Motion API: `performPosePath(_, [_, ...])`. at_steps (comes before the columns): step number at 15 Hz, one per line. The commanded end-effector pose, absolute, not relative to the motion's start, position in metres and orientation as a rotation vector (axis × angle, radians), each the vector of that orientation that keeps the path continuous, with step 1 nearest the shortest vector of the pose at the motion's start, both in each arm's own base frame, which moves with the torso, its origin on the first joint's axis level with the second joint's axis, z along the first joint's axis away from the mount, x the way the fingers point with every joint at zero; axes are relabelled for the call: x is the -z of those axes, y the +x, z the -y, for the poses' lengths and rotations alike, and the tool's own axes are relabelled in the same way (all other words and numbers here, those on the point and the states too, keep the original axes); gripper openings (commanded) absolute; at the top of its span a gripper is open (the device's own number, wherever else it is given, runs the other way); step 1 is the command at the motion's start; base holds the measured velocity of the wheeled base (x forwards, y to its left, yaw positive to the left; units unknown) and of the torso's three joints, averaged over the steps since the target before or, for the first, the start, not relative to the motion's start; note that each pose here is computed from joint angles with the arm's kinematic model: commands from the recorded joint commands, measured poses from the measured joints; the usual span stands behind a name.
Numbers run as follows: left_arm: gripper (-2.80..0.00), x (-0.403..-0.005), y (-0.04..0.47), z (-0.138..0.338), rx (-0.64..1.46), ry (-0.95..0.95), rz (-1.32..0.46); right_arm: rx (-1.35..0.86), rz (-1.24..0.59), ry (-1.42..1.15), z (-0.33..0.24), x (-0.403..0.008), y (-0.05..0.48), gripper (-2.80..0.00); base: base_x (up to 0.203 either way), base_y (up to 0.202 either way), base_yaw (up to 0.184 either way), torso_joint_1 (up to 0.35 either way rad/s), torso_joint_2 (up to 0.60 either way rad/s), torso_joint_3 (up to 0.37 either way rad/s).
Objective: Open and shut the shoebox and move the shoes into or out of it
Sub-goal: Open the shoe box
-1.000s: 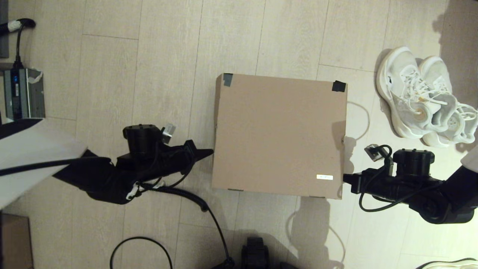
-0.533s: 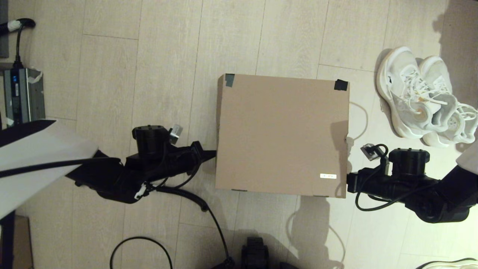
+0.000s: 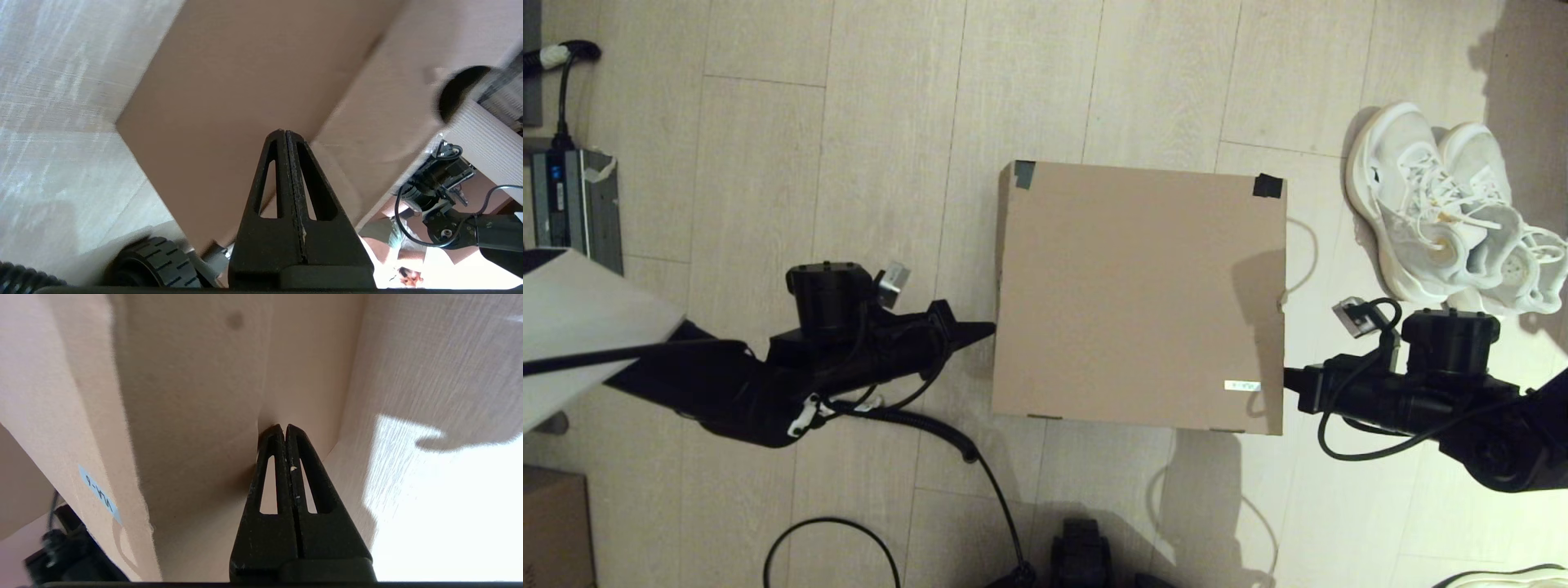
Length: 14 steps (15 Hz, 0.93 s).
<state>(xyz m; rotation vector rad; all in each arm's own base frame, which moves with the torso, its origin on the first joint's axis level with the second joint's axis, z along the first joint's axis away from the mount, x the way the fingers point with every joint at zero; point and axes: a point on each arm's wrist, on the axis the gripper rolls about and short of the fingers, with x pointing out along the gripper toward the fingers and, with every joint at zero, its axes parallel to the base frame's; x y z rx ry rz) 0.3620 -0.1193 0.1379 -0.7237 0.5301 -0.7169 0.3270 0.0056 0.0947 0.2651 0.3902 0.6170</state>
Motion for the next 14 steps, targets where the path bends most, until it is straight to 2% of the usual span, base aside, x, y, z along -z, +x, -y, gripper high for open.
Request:
performPosePath(1, [-2.8,-0.154,0.354,0.117,0.734,-0.724,-0.496,-0.625,-0.351,0.253,-0.006,-0.112,0.317,-2.8,0.0,0.0,0.0,0.0,0.0,0.0])
performPosePath(14, [-2.8,-0.218,0.303,0.102,0.755,-0.72,-0.442,-0.633,-0.287,0.231,-0.007,-0.192,0.271,-2.8,0.0,0.0,0.0,0.0,0.0,0.0])
